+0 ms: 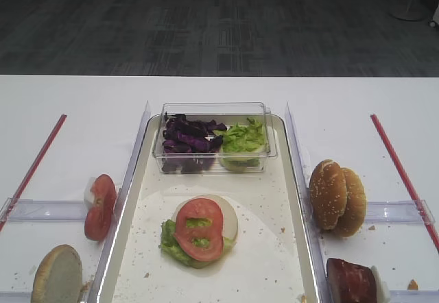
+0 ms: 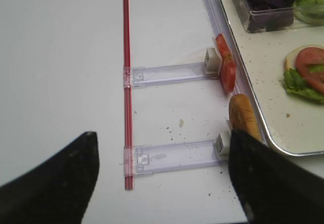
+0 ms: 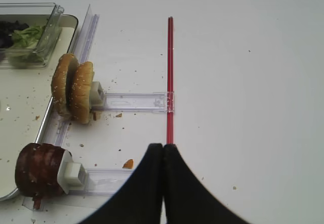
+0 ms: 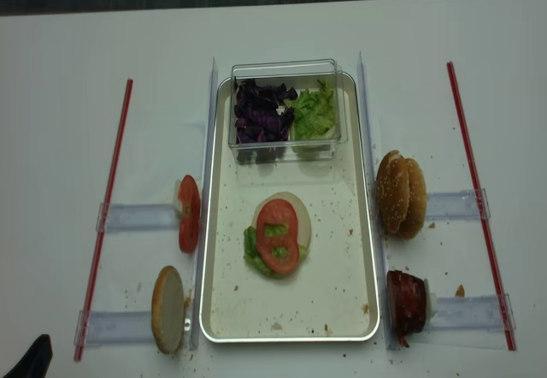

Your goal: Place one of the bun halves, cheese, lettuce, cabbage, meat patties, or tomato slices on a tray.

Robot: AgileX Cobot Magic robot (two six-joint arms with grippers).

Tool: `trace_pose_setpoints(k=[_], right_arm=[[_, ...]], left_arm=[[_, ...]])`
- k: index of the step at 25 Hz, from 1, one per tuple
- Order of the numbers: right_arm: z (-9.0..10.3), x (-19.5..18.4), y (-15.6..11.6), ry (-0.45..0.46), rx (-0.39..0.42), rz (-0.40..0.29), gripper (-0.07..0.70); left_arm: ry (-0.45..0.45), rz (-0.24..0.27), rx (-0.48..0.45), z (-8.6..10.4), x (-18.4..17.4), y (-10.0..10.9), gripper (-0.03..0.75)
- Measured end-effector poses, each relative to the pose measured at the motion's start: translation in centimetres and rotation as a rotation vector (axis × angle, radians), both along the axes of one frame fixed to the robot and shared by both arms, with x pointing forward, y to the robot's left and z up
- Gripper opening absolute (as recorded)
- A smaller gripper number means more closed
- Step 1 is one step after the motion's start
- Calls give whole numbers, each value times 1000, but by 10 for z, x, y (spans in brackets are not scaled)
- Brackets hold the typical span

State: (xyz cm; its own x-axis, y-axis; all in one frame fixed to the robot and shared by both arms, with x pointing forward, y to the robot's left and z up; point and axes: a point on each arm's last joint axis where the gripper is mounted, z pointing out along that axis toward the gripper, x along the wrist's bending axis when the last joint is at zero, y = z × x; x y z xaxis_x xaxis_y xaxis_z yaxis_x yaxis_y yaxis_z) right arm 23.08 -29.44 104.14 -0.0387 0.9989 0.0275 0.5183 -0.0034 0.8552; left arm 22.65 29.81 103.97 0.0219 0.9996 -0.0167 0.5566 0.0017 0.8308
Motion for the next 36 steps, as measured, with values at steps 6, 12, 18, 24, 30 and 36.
trace_pose_setpoints(k=[6, 12, 18, 24, 30, 36], right_arm=[[0, 0, 0, 0, -1, 1, 36], [0, 0, 0, 0, -1, 1, 36], [0, 0, 0, 0, -1, 1, 36], [0, 0, 0, 0, -1, 1, 36], [0, 0, 0, 0, -1, 1, 36], [0, 0, 0, 0, -3, 2, 36]], left_arm=[[0, 1, -1, 0, 0, 0, 491], [0, 1, -1, 0, 0, 0, 491], [0, 1, -1, 0, 0, 0, 491], [0, 1, -1, 0, 0, 0, 491], [0, 1, -1, 0, 0, 0, 491], [0, 1, -1, 0, 0, 0, 491]])
